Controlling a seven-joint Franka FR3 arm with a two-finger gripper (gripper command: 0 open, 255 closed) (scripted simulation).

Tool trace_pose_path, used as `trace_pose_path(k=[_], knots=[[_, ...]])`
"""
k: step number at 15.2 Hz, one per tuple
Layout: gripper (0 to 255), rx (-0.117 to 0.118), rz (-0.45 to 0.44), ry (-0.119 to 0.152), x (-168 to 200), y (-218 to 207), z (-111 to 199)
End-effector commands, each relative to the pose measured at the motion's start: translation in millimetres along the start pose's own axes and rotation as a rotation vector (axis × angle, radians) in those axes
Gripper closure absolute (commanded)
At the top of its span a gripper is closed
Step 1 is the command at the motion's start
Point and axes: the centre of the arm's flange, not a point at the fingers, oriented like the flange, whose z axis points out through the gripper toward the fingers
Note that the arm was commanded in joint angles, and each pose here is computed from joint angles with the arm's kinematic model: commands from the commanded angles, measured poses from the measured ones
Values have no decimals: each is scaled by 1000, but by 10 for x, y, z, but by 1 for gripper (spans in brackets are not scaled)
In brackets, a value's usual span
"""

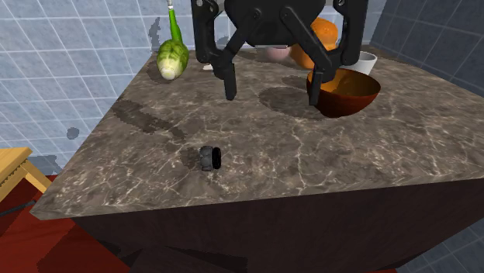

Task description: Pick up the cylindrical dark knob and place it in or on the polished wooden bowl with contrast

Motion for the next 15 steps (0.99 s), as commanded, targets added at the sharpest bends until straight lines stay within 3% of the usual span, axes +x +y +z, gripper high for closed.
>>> trace_pose_path(k=[1,15], knots=[[0,0,0,0,0,0,0],[0,67,-343,23,314,-1060,1289]])
